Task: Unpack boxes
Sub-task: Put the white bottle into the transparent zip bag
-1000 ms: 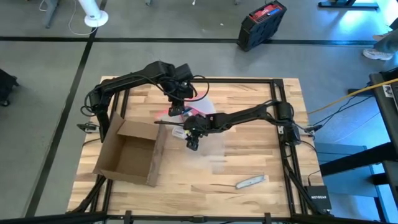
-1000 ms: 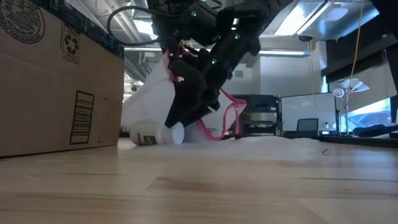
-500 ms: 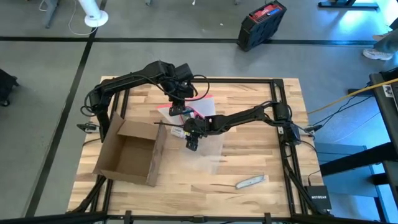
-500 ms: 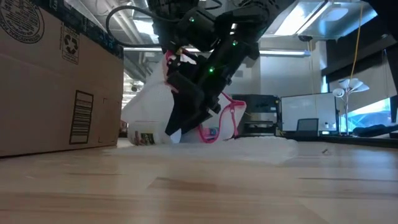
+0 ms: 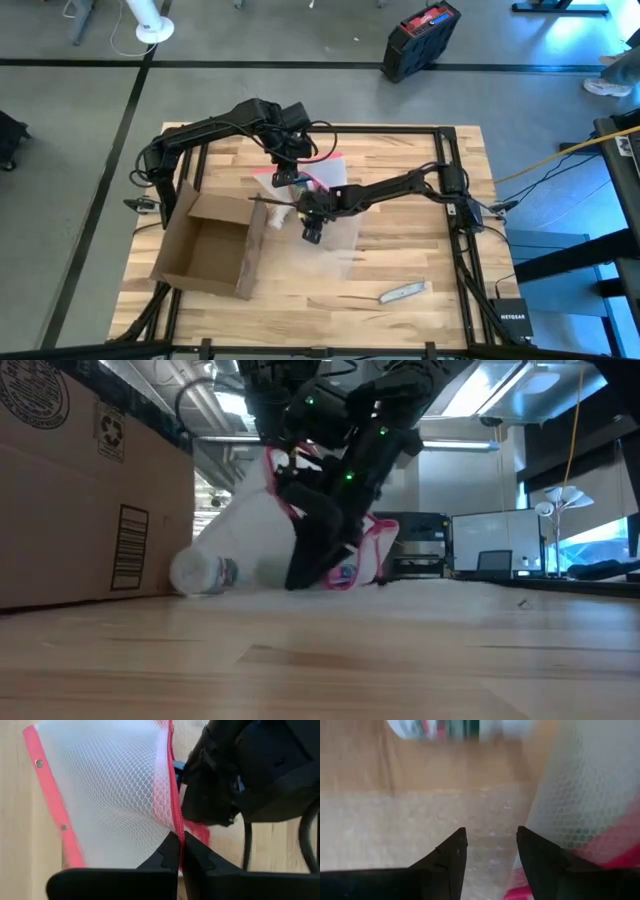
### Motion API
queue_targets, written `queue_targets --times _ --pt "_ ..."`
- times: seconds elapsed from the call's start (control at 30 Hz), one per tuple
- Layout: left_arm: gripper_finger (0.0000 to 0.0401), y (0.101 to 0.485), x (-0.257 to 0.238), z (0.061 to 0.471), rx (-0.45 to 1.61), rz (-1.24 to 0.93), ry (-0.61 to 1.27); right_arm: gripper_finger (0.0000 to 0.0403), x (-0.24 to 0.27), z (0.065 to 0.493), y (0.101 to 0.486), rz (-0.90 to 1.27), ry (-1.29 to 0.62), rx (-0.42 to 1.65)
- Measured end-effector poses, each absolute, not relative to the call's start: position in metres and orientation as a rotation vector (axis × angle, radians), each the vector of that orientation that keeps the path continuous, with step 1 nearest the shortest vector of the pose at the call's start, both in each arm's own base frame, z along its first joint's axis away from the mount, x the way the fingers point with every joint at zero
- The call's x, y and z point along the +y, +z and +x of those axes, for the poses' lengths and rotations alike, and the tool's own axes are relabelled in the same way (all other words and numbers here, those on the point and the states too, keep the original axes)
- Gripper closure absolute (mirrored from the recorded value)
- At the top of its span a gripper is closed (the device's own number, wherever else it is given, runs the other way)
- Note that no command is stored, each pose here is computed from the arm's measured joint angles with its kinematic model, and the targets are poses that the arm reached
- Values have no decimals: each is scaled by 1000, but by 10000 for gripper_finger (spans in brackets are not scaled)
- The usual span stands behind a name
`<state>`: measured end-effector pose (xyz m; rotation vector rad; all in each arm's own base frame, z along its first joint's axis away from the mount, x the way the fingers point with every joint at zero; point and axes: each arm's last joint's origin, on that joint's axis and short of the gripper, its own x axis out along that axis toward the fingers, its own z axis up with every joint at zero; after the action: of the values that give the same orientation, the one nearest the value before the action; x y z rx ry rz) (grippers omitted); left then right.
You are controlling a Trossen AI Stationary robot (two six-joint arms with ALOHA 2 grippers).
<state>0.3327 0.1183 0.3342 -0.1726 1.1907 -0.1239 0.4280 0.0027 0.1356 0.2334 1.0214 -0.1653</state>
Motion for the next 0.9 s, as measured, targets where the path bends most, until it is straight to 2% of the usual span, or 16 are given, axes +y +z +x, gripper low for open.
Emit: queue_targets --times 0.23,0.47,0.57,0.8,0.9 --pt "401 334 118 333 1190 -174 -126 269 25 421 143 220 -25 1073" --pt "401 334 118 333 1187 -170 -127 269 33 436 168 301 86 845" --pt "401 334 118 333 1186 -169 -125 247 32 441 174 352 67 767" --pt "401 335 119 335 1165 -160 -121 149 23 447 179 401 -37 679" --pt "401 336 120 336 1145 -171 -124 119 20 448 179 387 -86 652"
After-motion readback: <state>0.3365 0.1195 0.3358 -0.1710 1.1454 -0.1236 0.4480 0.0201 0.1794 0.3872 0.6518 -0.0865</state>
